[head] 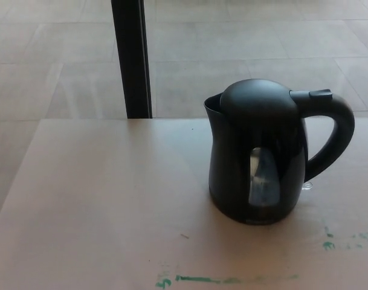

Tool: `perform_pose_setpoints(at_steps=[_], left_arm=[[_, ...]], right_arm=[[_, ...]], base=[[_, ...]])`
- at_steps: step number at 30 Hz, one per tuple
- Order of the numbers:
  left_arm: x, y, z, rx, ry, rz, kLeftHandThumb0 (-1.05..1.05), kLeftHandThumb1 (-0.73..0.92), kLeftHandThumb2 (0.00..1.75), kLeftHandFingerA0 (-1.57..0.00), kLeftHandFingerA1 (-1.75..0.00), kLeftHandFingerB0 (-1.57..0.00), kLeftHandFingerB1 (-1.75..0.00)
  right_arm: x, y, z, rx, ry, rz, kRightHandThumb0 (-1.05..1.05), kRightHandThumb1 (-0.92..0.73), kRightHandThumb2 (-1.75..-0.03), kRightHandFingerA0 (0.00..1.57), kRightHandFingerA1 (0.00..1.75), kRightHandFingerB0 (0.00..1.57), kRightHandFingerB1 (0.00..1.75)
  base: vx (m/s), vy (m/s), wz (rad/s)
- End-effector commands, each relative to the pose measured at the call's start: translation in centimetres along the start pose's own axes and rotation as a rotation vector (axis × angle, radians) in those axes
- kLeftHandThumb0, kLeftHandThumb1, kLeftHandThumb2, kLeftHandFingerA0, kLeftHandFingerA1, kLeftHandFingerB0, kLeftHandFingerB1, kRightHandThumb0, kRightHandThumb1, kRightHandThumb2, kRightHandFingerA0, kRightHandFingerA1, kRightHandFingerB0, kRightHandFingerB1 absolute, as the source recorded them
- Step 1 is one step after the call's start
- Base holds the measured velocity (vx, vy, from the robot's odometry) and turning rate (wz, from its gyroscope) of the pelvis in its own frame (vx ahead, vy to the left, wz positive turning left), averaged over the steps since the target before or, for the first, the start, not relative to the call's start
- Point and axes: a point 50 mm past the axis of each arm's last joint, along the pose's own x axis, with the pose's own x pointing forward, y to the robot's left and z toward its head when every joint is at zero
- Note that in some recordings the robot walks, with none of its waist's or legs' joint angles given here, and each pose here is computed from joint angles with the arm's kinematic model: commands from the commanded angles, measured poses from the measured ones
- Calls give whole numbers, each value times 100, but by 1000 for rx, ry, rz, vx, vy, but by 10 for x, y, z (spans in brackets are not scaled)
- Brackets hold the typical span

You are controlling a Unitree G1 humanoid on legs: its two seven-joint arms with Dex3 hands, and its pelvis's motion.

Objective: The robot uses its right hand to push down on the lid of a kettle kept in the middle of the desk to close it

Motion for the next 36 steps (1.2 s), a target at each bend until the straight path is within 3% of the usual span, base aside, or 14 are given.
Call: perform_pose_setpoints(at_steps=[1, 4, 8, 10, 12, 13, 17, 19, 23, 25, 31, 32, 33, 36], left_arm=[[-4, 18, -1, 134, 59, 95, -102, 83, 66, -67, -64, -60, -53], [-6, 20, -1, 152, 72, 113, -100, 85, 66, -69, -64, -62, -53], [-5, 20, 0, 122, 69, 116, -97, 85, 66, -70, -63, -60, -52], [-5, 21, 0, 115, 69, 114, -99, 84, 66, -67, -64, -59, -53], [-5, 22, -1, 104, 73, 129, -97, 63, 108, -61, -70, -57, -61], [-4, 22, 0, 96, 71, 138, -98, 83, 62, -66, -65, -62, -56], [-2, 22, 0, 90, 74, 146, -97, 83, 65, -63, -66, -60, -57], [-3, 23, 0, 95, 76, 163, -97, 82, 65, -68, -67, -60, -60], [-2, 23, -2, 75, 77, 175, -89, 57, 109, -70, -74, -48, -63], [-2, 23, -2, 59, 78, 160, -96, 76, 64, -68, -70, -56, -63], [-3, 22, 0, 50, 73, 151, -94, 78, 64, -66, -69, -56, -61], [-4, 21, 0, 59, 68, 143, -84, 59, 110, -63, -74, -47, -63], [-5, 21, 0, 43, 64, 137, -93, 80, 64, -64, -69, -56, -61], [-3, 21, 2, 33, 59, 139, -93, 78, 65, -64, -69, -55, -62]], right_arm=[[-9, -4, -34, 27, -84, -95, -69, -72, -113, 35, 74, 14, 54], [-10, -4, -40, 11, -55, -100, -77, -92, -67, 28, 80, 28, 52], [-9, -1, -48, 22, -5, -108, -78, -90, -67, 33, 80, 31, 53], [-10, -1, -52, -3, 7, -139, -74, -71, -108, 40, 73, 30, 58], [-13, -4, -54, -44, 8, -102, -80, -92, -67, 40, 75, 31, 52], [-12, -3, -54, -47, 10, -104, -76, -71, -107, 43, 72, 31, 59], [-9, -1, -52, -80, 20, -96, -81, -91, -67, 43, 71, 33, 48], [-9, 6, -52, -152, 4, -27, -76, -73, -110, 43, 71, 26, 56], [-9, 9, -53, -204, -8, -3, -78, -92, -71, 53, 68, 36, 47], [-9, 10, -53, -239, -7, -1, -74, -74, -111, 56, 72, 37, 57], [-11, 8, -54, -242, -14, 12, -78, -92, -72, 55, 67, 37, 46], [-11, 8, -54, -221, -15, 18, -78, -92, -69, 55, 70, 37, 47], [-11, 8, -53, -221, -15, 23, -77, -92, -69, 53, 68, 38, 48], [-11, 9, -54, -221, -13, 28, -77, -92, -71, 53, 66, 36, 48]], base=[[0, 0, 0], [0, 0, 0], [0, 0, 0], [0, 0, 0], [0, 0, 0], [0, 0, 0], [0, 0, 0], [0, 0, 0], [0, 0, 0], [0, 0, 0], [0, 0, 0], [0, 0, 0], [0, 0, 0], [0, 0, 0]])
